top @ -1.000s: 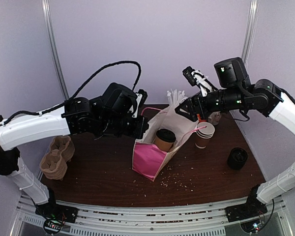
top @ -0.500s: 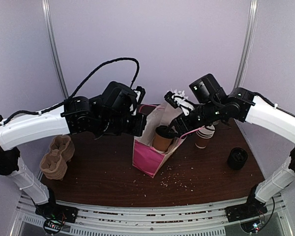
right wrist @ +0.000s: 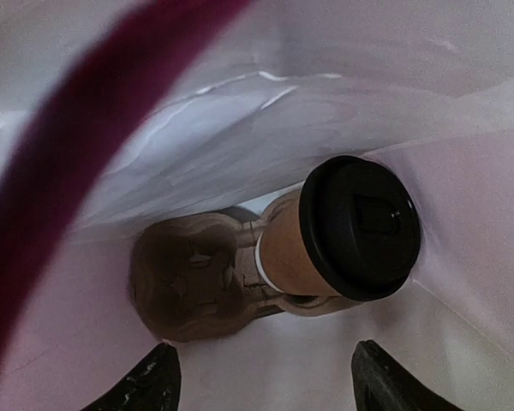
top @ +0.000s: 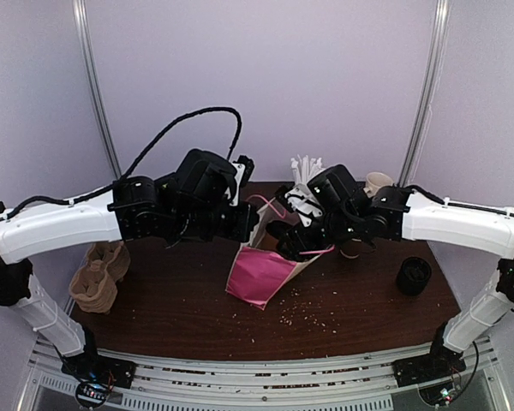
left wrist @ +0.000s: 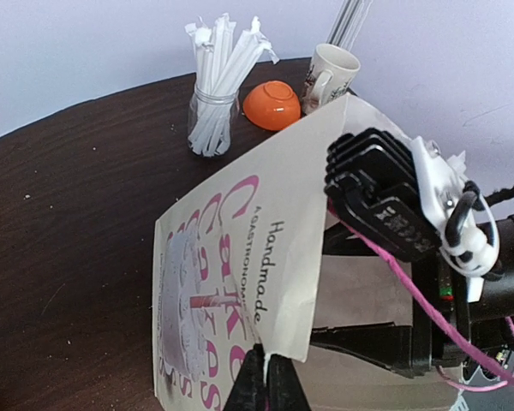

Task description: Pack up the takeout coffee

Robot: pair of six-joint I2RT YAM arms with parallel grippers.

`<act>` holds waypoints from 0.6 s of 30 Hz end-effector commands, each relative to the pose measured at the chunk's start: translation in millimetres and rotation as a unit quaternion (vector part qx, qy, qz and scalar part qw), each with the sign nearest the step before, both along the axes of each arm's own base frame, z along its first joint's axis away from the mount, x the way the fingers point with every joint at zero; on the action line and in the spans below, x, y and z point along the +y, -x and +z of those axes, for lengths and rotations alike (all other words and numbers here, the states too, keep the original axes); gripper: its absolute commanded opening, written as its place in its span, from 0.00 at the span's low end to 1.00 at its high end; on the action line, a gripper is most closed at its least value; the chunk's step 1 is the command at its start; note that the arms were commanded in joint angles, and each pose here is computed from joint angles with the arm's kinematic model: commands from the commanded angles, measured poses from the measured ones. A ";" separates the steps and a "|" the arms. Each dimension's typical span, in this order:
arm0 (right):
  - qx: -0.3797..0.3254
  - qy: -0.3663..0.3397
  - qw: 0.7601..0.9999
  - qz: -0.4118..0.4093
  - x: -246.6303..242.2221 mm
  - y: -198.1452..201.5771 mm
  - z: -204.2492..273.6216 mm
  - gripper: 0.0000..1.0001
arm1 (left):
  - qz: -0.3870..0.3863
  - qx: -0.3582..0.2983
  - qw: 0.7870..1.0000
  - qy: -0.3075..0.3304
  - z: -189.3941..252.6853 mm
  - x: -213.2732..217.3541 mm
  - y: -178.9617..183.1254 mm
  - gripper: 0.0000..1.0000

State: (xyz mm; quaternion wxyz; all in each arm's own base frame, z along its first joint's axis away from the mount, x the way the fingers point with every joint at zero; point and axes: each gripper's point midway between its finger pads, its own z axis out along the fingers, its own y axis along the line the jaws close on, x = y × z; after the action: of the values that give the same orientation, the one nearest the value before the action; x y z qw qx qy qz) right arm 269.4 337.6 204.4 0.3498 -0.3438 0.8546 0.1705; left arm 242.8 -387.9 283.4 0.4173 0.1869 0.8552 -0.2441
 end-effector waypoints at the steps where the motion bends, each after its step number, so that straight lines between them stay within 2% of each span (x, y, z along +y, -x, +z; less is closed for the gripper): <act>1: -0.019 -0.051 0.998 -0.027 5.5 -8.0 7.6 0.72 | 0.016 -0.002 0.997 0.070 24.7 2.9 -3.4 0.00; 6: -0.046 -0.110 0.993 -0.018 3.7 -0.7 26.1 0.78 | 0.026 0.025 0.994 0.102 21.0 11.2 -14.8 0.00; 11: -0.068 -0.117 0.991 0.020 -3.0 13.9 36.6 0.80 | 0.019 0.054 0.990 0.129 15.5 10.6 -22.1 0.00; 14: -0.066 -0.097 0.992 0.048 -4.2 21.3 32.9 0.79 | 0.016 0.060 0.989 0.137 17.1 8.3 -25.8 0.00; 18: -0.049 -0.030 0.996 0.066 -6.6 21.0 11.4 0.77 | 0.010 0.059 0.988 0.142 23.4 3.9 -26.8 0.00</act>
State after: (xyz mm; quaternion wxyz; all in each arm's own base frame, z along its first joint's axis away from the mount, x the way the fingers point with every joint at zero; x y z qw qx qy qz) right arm 253.3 333.3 239.9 0.4320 -0.3473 0.7967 0.2410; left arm 268.4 -372.9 284.2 0.3840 0.1055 0.8561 -0.3293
